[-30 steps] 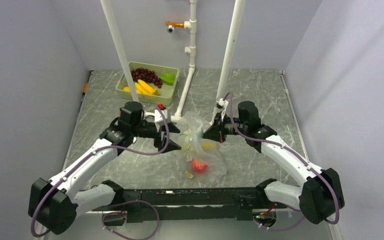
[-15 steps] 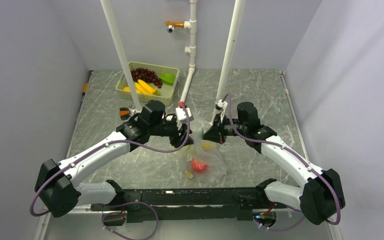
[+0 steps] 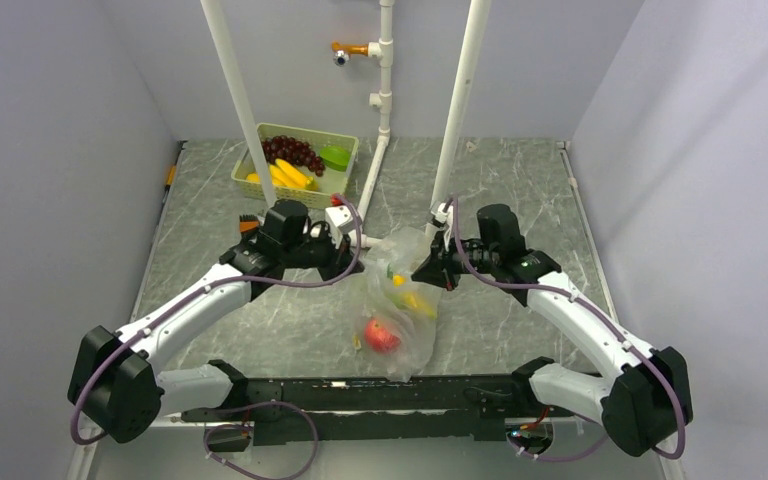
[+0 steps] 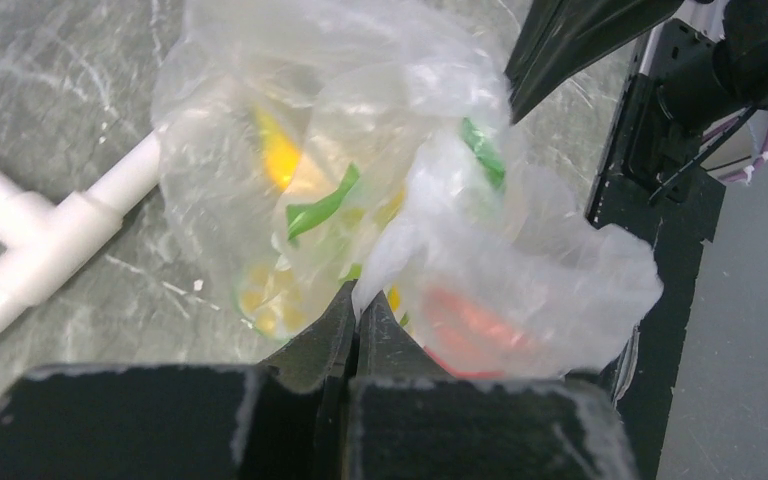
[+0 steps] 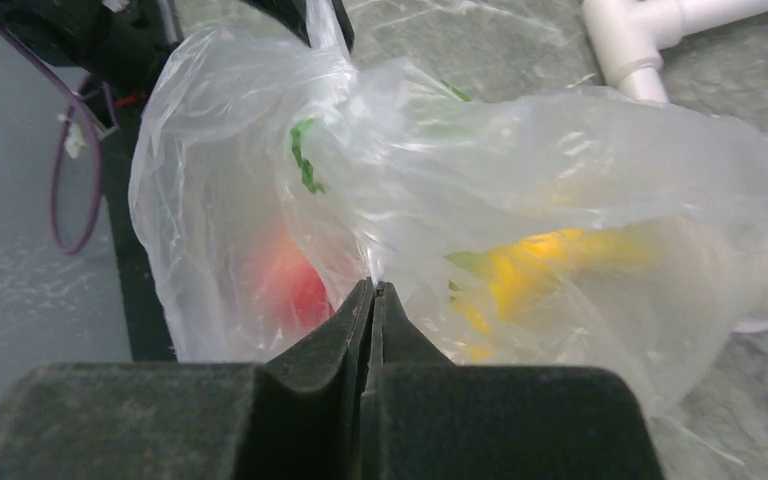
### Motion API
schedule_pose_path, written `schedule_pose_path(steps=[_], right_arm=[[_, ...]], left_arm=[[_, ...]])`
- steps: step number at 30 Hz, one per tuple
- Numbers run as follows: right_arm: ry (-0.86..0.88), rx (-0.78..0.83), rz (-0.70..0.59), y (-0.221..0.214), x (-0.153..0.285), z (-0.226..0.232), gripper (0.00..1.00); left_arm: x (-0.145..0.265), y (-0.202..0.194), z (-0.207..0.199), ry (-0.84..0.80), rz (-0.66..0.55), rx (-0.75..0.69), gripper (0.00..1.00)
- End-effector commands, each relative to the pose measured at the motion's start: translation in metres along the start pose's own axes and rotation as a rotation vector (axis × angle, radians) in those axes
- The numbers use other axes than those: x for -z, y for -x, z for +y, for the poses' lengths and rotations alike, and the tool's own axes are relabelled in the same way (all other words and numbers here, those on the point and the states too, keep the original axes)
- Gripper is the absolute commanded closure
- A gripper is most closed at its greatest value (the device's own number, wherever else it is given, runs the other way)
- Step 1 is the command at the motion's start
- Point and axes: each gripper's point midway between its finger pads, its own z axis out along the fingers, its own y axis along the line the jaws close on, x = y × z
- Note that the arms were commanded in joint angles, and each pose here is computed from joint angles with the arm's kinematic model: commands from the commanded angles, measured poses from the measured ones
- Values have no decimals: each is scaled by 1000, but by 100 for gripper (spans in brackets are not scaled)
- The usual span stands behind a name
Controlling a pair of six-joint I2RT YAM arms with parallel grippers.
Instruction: Place the fake fruits into the plastic bag and tie a complex knot
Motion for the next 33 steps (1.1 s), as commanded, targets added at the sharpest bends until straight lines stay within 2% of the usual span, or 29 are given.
schedule_pose_path(steps=[1,10,12,15,18,20,22,25,27,33], right_arm=[[-93,103,62,-3,24,-16,100],[-174,190,211,-38,66,-36,100],[-160,174,178,-27,72,-34,100],[-103,120,103,2,71,-22,100],[-98,83,22,34,71,-18,100],[-108,73,70,27,75,-19,100],[-113,92,125,11,80,-21,100],[-65,94,78,18,75,-11,100],[-57,77,57,31,61,-6,90],[-21,91,50,39,16,9,69]], left_arm=[[18,-6,29,125,-12,45,100],[37,-49,75,300,70,142,100],[35,-61,73,277,98,134,100],[31,-59,62,212,75,108,100],[31,-63,64,229,93,92,100],[36,-68,72,272,106,100,100],[39,-66,69,243,91,95,100],[33,-57,51,147,43,93,100],[28,-54,42,116,40,72,100],[25,-50,36,93,40,73,100]])
